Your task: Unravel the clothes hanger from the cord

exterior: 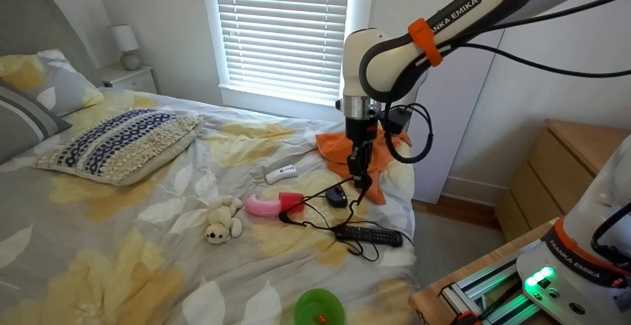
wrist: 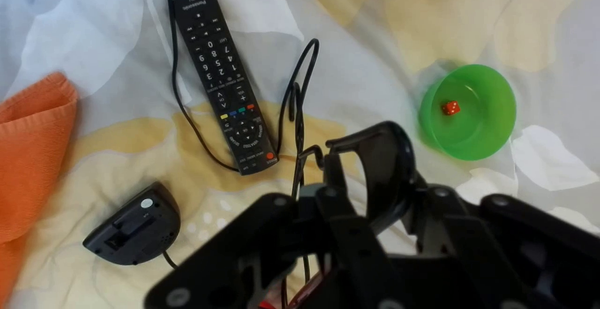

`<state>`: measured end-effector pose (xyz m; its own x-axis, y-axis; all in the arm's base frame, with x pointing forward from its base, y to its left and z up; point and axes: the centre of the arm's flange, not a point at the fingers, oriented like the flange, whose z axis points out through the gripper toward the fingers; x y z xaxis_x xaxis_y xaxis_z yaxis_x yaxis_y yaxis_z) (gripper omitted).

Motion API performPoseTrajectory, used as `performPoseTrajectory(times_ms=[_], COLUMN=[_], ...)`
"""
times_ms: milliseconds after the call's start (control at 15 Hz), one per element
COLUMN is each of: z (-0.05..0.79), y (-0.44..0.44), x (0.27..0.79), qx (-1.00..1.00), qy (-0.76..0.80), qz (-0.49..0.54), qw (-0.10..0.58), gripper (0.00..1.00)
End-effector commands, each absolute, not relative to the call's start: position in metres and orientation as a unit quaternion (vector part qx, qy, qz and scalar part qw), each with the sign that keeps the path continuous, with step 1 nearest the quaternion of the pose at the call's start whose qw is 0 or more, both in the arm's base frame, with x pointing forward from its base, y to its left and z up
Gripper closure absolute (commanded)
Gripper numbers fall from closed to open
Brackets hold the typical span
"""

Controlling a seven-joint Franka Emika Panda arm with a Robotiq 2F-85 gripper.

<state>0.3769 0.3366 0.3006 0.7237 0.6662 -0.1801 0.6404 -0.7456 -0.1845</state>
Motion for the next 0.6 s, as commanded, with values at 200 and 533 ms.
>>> performPoseTrajectory(times_ms=[200, 533], z=[0.327, 0.355], y=[0.343, 0.342], x=[0.378, 0.376], qx=[-0.927, -0.935], qy=[-0.359, -0.339], qz=[0.094, 0.078], qw=[0.058, 0.070], gripper=[1.00, 0.98])
